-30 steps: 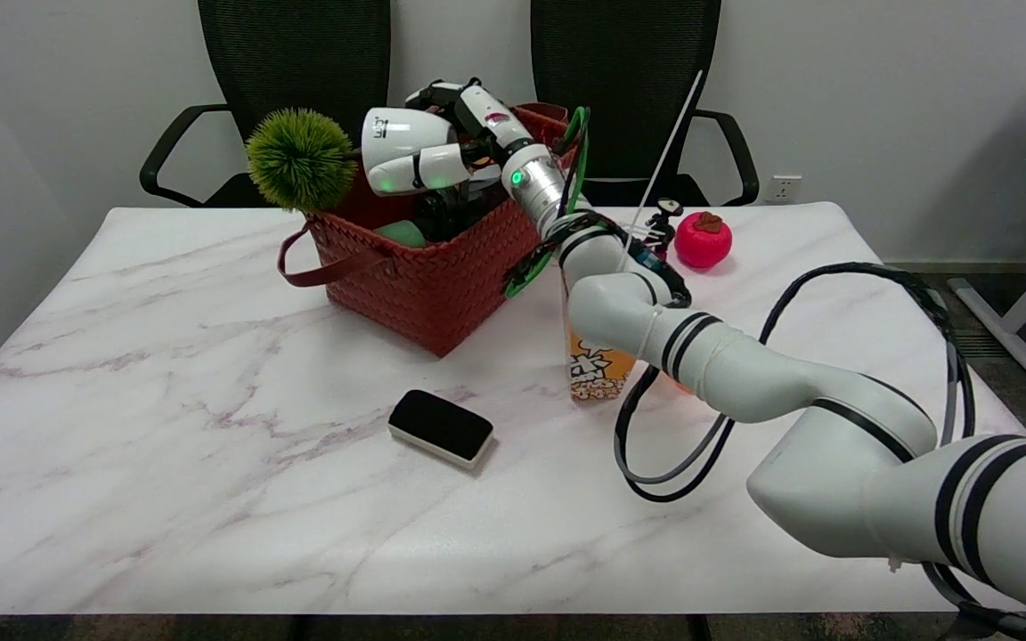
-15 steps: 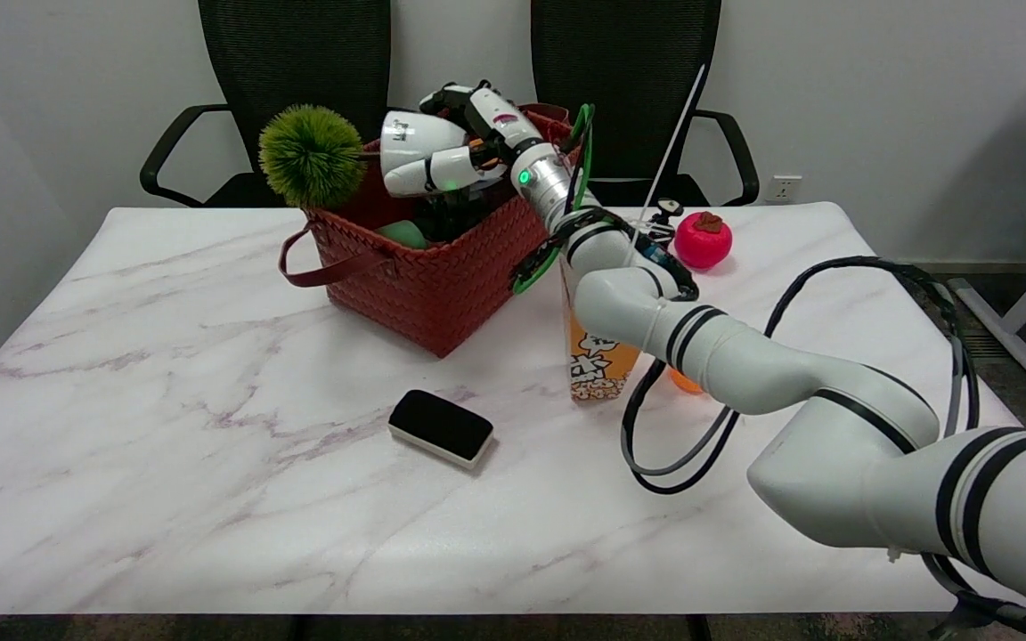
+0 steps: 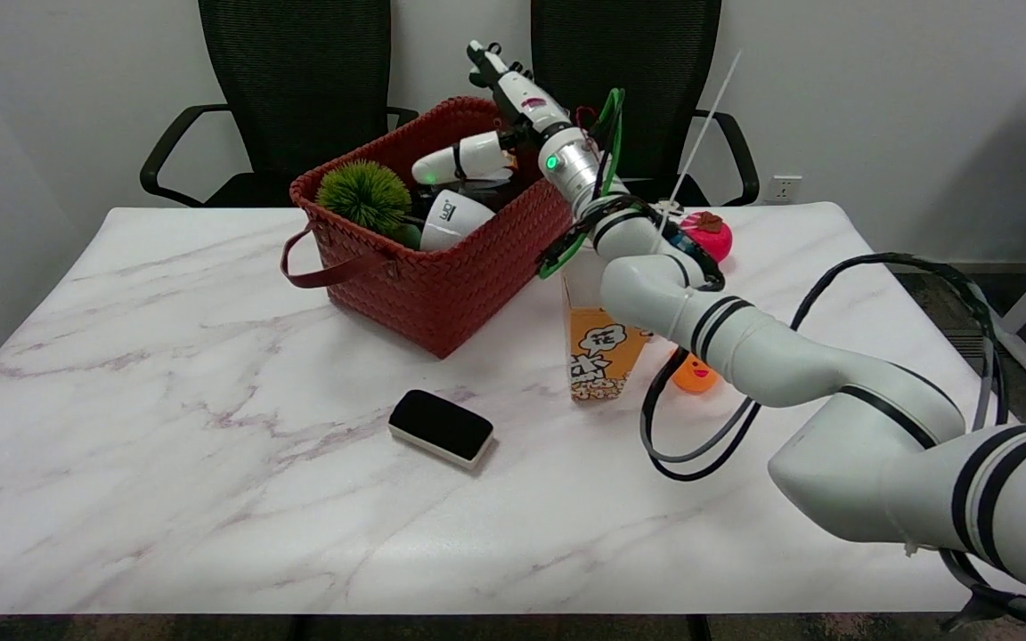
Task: Place the potted plant into the brown storage basket.
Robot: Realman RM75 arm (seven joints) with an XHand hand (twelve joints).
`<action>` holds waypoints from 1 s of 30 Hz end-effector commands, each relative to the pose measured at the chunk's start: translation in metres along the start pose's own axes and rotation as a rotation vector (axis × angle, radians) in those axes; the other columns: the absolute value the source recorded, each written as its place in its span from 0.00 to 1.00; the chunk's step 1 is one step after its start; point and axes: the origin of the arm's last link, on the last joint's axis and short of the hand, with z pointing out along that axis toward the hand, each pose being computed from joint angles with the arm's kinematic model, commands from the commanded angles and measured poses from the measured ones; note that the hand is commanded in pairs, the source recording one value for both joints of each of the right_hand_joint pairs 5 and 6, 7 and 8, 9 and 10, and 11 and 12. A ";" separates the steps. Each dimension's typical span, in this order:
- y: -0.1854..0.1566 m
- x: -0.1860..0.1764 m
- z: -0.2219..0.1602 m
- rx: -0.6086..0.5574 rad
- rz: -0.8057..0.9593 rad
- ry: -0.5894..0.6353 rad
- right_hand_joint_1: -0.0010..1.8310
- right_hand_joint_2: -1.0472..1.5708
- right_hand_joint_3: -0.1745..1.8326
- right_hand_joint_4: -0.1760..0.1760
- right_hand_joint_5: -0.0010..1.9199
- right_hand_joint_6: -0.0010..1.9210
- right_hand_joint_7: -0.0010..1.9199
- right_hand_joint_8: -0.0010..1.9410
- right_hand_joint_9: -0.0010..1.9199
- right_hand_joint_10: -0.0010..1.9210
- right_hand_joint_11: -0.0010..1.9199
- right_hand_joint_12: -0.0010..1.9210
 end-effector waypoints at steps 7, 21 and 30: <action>0.031 0.117 -0.063 0.044 0.219 0.308 0.36 0.63 0.10 0.50 0.00 0.00 0.02 0.02 0.02 0.02 0.06 0.06; 0.083 0.198 -0.198 -0.035 0.230 0.696 0.35 0.67 0.04 0.50 0.00 0.00 0.03 0.03 0.05 0.05 0.09 0.09; 0.105 0.207 -0.264 -0.109 0.170 0.834 0.36 0.66 0.02 0.50 0.00 0.00 0.06 0.06 0.08 0.08 0.10 0.10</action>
